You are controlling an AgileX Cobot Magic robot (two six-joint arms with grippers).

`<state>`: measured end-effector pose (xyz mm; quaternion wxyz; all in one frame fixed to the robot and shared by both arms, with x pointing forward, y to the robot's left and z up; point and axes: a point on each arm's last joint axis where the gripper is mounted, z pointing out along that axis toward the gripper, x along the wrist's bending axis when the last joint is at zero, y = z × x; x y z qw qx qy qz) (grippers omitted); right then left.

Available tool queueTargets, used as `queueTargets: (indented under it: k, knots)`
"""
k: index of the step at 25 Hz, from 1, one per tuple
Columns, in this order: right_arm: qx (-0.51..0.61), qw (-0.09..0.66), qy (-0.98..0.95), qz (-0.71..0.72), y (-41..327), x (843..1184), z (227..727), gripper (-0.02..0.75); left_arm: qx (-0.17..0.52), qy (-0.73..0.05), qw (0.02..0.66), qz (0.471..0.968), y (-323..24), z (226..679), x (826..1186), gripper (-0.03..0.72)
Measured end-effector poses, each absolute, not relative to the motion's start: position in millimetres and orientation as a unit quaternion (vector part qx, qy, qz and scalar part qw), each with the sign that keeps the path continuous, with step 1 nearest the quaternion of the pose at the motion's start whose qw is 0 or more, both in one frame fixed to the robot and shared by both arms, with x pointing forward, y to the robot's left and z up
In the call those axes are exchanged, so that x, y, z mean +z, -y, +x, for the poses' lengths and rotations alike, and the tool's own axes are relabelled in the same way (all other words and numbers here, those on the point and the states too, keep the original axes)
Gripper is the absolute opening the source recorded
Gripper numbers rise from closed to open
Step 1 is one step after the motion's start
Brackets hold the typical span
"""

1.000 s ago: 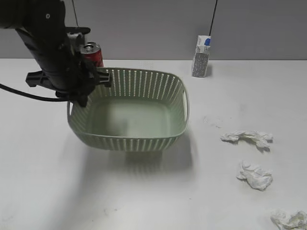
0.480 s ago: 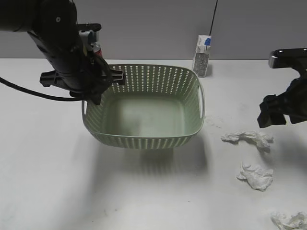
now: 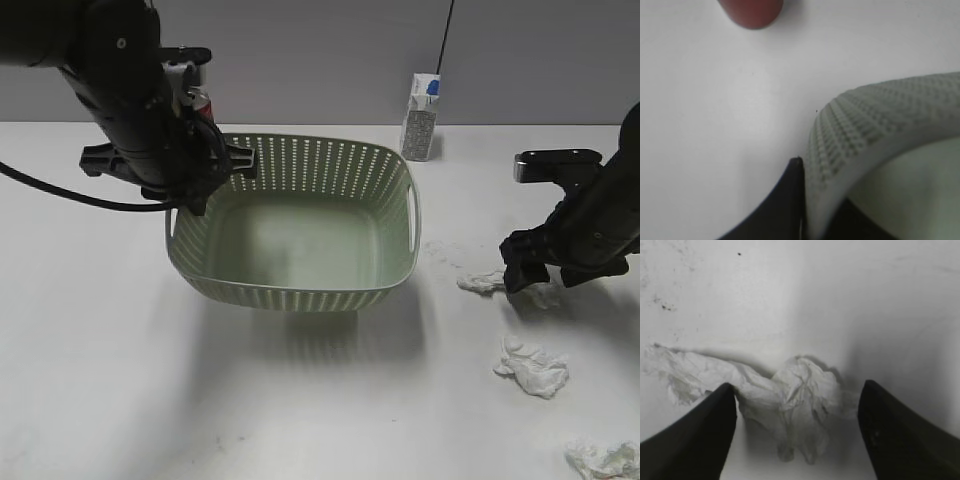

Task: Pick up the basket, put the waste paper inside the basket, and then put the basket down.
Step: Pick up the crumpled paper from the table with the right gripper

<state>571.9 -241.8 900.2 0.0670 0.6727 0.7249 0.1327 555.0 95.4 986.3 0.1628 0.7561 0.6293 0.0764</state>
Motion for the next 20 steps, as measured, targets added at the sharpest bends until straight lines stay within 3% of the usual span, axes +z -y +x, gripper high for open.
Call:
queueTargets:
  k: [5,13,17,20]
  knots:
    - [0.139,0.073,-0.723,0.673,241.4,895.2,576.0,0.470,0.077,-0.629,0.163,0.756,-95.4,555.1,986.3,0.000]
    - [0.138,0.070,-0.721,0.675,241.1,895.3,575.8,0.057,0.077,-0.629,0.163,0.756,-95.4,555.1,986.4,0.000]
    - [0.134,0.060,-0.719,0.679,240.7,899.2,572.8,0.015,0.076,-0.629,0.161,0.757,-95.6,554.8,986.2,0.000]
    - [0.164,0.071,-0.717,0.674,238.9,923.3,570.7,0.014,0.077,-0.629,0.156,0.758,-96.3,554.2,985.9,0.000]
